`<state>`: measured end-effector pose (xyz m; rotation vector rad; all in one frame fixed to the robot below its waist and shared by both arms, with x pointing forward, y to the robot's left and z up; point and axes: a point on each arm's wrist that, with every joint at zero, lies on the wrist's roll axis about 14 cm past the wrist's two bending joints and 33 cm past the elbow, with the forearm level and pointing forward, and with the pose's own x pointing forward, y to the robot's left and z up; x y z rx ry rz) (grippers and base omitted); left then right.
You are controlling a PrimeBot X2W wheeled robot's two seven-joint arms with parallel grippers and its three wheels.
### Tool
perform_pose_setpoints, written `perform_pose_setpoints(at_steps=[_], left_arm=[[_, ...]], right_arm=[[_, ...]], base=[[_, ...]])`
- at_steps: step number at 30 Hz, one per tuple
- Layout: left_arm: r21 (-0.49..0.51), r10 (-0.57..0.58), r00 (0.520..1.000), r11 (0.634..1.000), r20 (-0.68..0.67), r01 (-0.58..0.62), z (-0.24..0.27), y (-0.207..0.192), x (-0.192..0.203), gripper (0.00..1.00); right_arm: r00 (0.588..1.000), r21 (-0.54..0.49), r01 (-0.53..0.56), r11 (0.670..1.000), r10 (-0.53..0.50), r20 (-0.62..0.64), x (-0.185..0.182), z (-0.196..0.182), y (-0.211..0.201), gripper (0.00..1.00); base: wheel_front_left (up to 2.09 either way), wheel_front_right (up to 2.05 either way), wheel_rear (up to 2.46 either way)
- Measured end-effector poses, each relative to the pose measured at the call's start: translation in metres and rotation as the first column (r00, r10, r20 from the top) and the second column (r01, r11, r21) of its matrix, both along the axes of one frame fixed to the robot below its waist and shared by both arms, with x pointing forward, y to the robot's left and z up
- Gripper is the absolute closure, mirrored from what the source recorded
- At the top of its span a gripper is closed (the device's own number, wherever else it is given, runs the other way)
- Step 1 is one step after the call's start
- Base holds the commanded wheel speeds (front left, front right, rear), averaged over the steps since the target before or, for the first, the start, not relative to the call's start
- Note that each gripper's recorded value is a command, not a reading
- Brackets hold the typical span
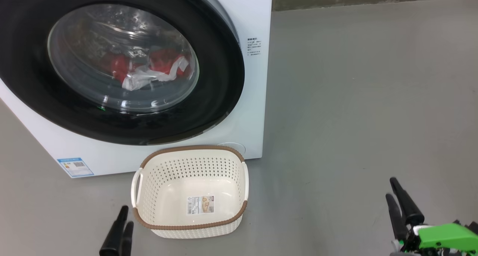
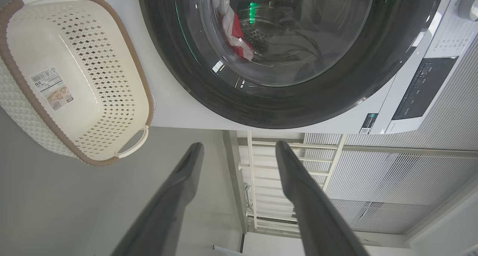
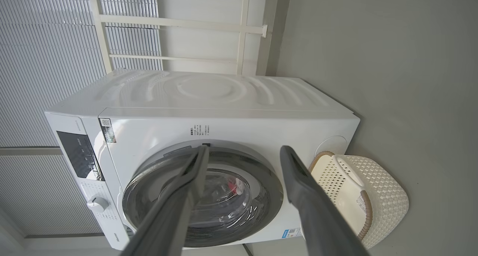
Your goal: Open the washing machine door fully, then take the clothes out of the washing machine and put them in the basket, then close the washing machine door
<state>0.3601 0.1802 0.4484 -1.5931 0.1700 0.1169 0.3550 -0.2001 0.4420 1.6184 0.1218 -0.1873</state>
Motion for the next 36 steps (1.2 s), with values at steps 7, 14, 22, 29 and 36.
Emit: perform_pose_setpoints(at_steps=[7,14,22,29,36], left_arm=[[0.022,0.011,1.0,1.0,0.0,-0.011,0.0,0.002,-0.001,0.0],[0.09,0.01,1.0,0.996,0.01,-0.011,0.003,0.004,0.0,0.0],[0.214,-0.003,1.0,0.977,0.019,-0.001,0.007,0.006,0.001,0.0],[0.33,-0.019,1.0,0.944,0.021,0.011,0.009,0.007,-0.001,0.0],[0.441,-0.048,0.999,0.897,0.002,0.042,0.007,0.002,-0.004,0.0]], right_arm=[[1.0,-0.017,-0.009,1.0,0.009,-0.005,-0.001,-0.001,0.004,0.0],[1.0,-0.092,-0.023,0.996,0.022,-0.014,0.0,-0.002,0.003,0.0],[0.998,-0.196,-0.066,0.978,0.062,-0.022,0.002,-0.001,0.009,0.0],[0.996,-0.292,-0.09,0.952,0.085,-0.03,0.002,-0.001,0.01,0.0],[0.993,-0.384,-0.116,0.916,0.109,-0.039,0.002,0.0,0.01,0.0]], base=[[0.0,0.0,0.0],[0.0,0.0,0.0],[0.0,0.0,0.0],[0.0,0.0,0.0],[0.0,0.0,0.0]])
